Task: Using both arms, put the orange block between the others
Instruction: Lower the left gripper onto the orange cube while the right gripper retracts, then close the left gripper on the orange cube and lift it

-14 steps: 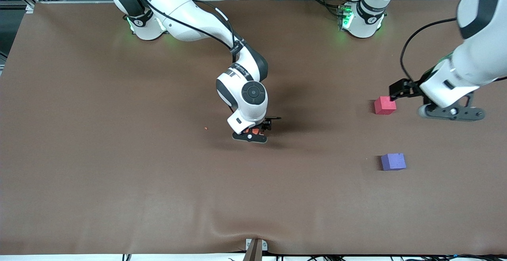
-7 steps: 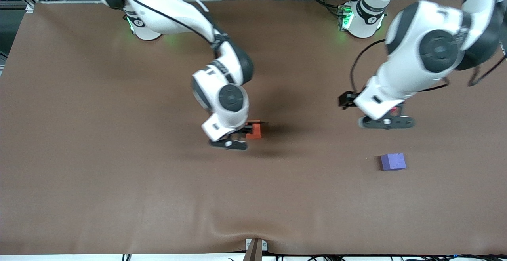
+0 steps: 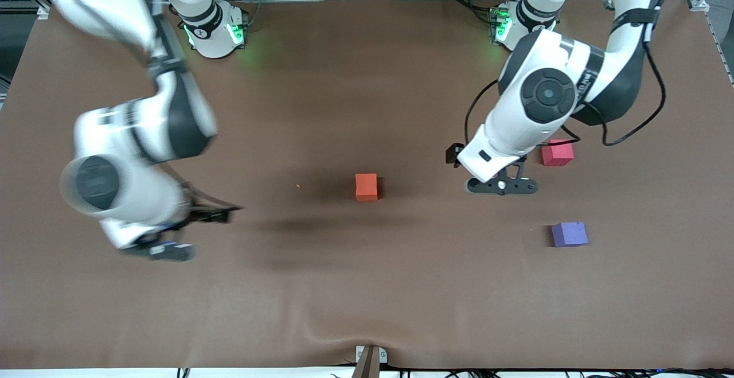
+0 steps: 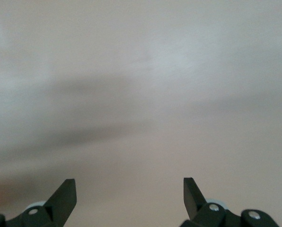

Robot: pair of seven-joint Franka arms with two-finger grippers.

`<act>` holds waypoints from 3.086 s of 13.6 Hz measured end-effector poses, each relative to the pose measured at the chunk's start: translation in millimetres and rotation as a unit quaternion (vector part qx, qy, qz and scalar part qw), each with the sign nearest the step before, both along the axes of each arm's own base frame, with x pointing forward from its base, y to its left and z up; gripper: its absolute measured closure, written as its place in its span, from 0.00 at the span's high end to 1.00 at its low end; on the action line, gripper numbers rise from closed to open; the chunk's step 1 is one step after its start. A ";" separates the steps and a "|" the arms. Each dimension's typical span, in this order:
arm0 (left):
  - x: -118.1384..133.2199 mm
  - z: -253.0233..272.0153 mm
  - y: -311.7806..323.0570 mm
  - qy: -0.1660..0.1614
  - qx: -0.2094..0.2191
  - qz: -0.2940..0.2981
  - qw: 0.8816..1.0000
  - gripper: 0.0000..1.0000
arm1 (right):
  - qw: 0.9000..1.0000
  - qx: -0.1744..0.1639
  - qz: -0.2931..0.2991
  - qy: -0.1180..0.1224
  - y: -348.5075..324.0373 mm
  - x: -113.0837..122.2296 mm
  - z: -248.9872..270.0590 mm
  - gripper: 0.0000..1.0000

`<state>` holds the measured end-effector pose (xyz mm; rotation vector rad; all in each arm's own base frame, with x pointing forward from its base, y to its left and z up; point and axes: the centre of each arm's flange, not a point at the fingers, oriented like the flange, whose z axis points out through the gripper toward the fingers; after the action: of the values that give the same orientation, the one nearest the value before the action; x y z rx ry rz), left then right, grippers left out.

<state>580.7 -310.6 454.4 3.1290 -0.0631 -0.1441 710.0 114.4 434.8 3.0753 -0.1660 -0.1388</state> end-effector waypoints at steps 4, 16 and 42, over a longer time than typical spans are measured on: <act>-6.4 -12.1 -48.6 -0.004 -0.001 0.023 1.000 1.00 | 0.999 0.013 0.029 -0.017 -107.8 -0.8 36.5 1.00; -25.8 -128.5 -164.0 -0.031 -0.025 0.067 0.997 1.00 | 1.000 0.025 -0.013 0.003 -174.9 -99.0 103.2 1.00; -33.7 -239.0 -202.7 -0.065 -0.049 0.062 0.995 0.55 | 0.998 0.047 -0.012 -0.043 -164.7 -161.9 194.2 1.00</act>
<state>546.9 -513.3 215.4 3.0281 0.1185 0.0606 548.1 -50.4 629.0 3.1748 -0.2076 -0.0154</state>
